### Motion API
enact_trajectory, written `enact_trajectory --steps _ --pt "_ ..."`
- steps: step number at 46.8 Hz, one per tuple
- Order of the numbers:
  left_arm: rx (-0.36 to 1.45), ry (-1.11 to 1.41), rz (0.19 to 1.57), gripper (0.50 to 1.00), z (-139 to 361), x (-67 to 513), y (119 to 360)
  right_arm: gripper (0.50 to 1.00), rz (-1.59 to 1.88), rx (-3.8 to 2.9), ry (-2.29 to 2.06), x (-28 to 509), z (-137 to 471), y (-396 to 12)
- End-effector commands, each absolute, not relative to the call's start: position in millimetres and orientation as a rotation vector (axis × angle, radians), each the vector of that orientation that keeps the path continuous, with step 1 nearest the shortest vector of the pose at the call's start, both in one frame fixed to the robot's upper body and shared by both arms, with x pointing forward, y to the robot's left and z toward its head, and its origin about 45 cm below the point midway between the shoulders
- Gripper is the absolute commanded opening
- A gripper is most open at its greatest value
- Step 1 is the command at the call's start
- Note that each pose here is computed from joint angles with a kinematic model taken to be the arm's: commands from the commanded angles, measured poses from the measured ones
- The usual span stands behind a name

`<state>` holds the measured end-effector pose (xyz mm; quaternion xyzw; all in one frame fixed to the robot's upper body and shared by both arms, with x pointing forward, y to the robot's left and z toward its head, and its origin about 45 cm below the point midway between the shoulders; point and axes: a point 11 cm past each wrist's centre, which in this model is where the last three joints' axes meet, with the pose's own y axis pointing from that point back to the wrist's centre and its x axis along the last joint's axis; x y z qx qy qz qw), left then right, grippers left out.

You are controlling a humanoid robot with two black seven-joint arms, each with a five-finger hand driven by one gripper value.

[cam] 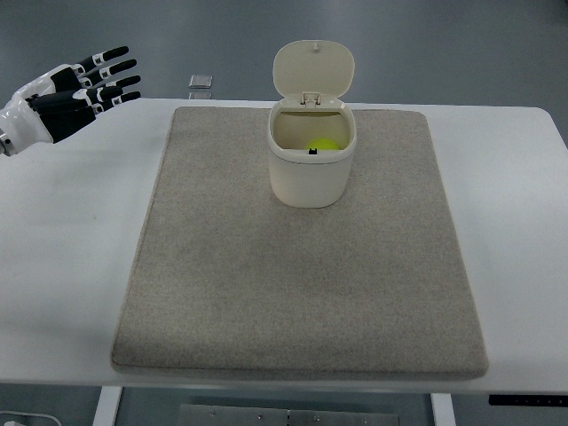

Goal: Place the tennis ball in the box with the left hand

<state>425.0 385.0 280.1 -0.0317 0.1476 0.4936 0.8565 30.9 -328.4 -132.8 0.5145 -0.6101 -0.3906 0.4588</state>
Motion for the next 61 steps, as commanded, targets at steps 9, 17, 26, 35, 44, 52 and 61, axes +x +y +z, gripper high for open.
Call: enact_trajectory --steps 9,17,26,35,44,52,61 --pt "-0.021 0.523 1.014 0.996 260.4 421.7 374.8 0.938 -0.962 1.267 -1.503 30.9 -132.8 -328.3" --pt "-0.034 0.605 1.019 0.996 256.8 418.8 378.7 0.938 -0.968 1.269 -1.504 30.9 -132.9 -327.6" --pt "-0.082 0.611 1.061 0.994 260.1 421.9 391.4 0.938 -0.969 1.27 -1.501 30.0 -133.0 -326.7" --pt "-0.143 0.655 1.075 0.994 253.8 418.7 393.9 0.938 -0.979 1.26 -1.495 22.1 -133.7 -326.7" --pt "-0.216 0.669 1.085 0.994 251.2 422.5 392.0 0.938 -0.989 1.244 -1.497 13.4 -134.1 -327.8" --pt "-0.245 0.657 1.108 0.994 252.8 429.4 395.8 0.938 -0.992 1.244 -1.486 11.8 -134.4 -326.9" --pt "-0.253 0.648 1.107 0.994 256.3 432.4 394.8 0.938 -0.997 1.242 -1.485 10.1 -134.5 -326.5"
